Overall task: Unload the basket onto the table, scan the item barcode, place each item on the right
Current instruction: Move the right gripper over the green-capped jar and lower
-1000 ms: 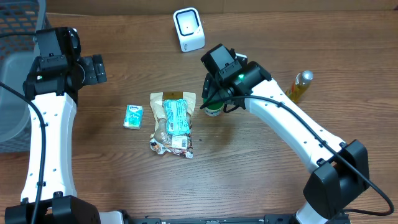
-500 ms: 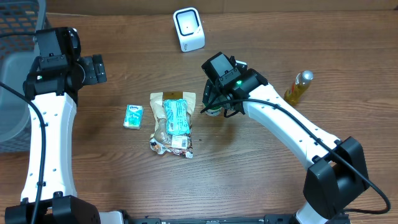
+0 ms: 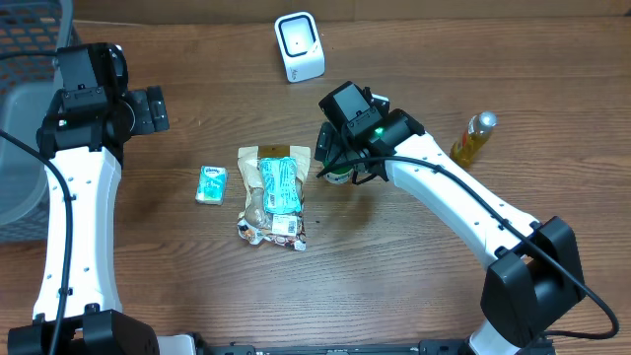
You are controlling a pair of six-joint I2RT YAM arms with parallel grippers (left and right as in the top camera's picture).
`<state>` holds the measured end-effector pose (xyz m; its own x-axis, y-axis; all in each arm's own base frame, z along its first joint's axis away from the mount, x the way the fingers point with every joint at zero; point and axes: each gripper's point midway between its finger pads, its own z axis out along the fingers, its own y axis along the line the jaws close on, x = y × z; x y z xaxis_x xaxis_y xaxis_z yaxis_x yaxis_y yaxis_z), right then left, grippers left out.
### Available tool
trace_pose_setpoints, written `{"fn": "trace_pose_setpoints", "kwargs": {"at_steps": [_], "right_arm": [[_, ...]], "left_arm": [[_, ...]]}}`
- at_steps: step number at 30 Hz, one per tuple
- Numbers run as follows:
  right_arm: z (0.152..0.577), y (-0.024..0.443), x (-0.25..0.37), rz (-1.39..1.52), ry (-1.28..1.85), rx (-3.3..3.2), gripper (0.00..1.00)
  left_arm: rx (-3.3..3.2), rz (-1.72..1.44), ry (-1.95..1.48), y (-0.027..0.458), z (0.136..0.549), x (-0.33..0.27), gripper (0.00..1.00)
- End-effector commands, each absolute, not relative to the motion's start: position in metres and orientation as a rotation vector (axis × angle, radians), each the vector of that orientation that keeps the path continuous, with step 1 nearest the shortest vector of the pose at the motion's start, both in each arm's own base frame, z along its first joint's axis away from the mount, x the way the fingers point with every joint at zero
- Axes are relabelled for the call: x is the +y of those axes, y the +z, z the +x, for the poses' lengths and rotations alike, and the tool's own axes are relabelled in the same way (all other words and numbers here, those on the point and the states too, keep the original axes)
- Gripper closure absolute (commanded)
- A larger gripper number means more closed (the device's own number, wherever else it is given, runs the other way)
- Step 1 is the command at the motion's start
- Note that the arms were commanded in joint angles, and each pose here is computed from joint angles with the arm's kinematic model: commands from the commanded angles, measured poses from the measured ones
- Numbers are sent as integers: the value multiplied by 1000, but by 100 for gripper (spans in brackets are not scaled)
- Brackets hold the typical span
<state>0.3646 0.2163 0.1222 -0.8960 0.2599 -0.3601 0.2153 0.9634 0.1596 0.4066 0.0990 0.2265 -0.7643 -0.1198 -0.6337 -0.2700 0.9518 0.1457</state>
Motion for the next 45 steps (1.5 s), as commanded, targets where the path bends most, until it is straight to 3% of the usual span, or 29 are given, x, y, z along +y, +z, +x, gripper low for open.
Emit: {"fn": "trace_pose_setpoints", "kwargs": {"at_steps": [1, 23, 26, 34, 38, 45], "right_arm": [[367, 118, 217, 350, 167, 2726, 0], [385, 67, 232, 348, 148, 2754, 0], [386, 63, 232, 349, 145, 2757, 6], [372, 58, 222, 347, 75, 2818, 34], [362, 55, 215, 337, 28, 2856, 37], [334, 50, 196, 60, -128, 2986, 36]], "left_arm": [[2411, -277, 291, 238, 408, 96, 0], [2411, -277, 291, 238, 408, 96, 0], [2411, -277, 291, 238, 408, 96, 0], [2411, -277, 291, 238, 408, 96, 0], [2411, -277, 291, 238, 408, 96, 1], [2411, -277, 291, 238, 408, 96, 1]]}}
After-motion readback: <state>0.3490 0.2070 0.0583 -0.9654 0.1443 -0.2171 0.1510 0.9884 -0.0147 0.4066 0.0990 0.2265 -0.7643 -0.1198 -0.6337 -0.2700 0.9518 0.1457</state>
